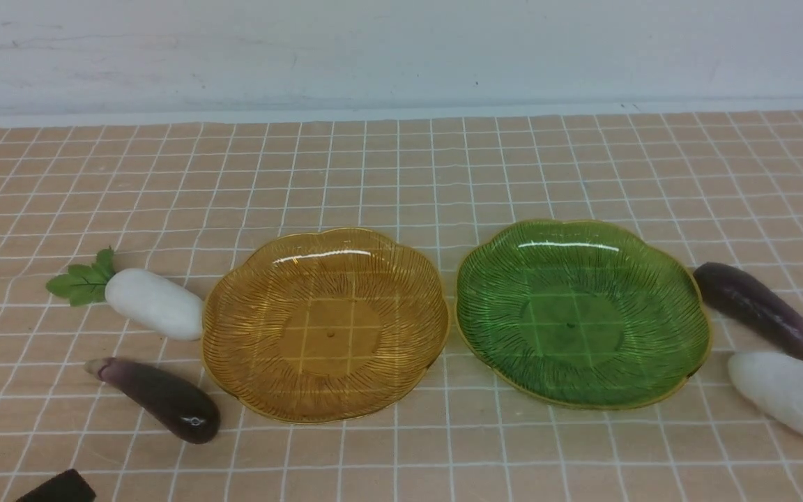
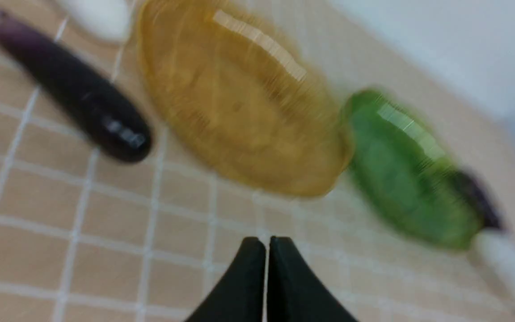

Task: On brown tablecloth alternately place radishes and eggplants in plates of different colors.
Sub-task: 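Put the eggplants into the green plate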

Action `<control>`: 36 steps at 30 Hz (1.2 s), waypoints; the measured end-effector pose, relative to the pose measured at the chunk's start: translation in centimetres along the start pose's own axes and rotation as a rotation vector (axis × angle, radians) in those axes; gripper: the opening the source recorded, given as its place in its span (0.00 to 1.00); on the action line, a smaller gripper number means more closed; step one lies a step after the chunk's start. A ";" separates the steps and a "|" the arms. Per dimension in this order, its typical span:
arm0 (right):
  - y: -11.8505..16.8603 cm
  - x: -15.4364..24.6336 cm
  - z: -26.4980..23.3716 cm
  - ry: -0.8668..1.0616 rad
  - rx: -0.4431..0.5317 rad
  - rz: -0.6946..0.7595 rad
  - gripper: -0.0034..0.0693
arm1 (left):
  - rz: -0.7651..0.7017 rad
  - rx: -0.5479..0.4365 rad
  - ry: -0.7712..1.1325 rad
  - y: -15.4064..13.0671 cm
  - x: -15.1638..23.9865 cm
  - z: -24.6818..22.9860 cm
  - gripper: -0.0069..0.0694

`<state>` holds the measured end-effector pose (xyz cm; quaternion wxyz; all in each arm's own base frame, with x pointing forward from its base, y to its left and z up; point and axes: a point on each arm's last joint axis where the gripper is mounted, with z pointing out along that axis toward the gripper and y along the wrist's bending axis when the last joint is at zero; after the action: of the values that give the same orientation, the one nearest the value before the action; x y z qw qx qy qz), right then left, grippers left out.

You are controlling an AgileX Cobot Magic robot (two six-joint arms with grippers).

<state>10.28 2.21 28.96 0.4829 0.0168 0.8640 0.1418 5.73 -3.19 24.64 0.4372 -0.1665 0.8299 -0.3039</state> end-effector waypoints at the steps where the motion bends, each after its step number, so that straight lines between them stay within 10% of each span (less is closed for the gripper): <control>1: -0.5 -0.6 1.4 0.123 0.063 -0.033 0.03 | 0.036 -0.065 0.081 -0.1 -0.4 0.4 0.09; 9: -3.1 -5.2 11.7 0.505 0.253 -0.127 0.18 | 0.098 -0.205 0.287 0.4 -1.3 2.4 0.11; 17: -7.3 -7.5 27.9 0.926 0.396 -0.231 0.61 | 0.111 -0.216 0.308 0.6 -1.4 2.7 0.29; 36: -9.6 -7.3 33.2 1.017 0.418 -0.282 0.58 | 0.110 -0.209 0.272 0.5 -1.7 2.8 0.44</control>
<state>43.10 -0.64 16.07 0.0064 -0.0740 0.9914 -0.1077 9.03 -2.95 24.17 0.3172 -0.1227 0.9163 -0.2115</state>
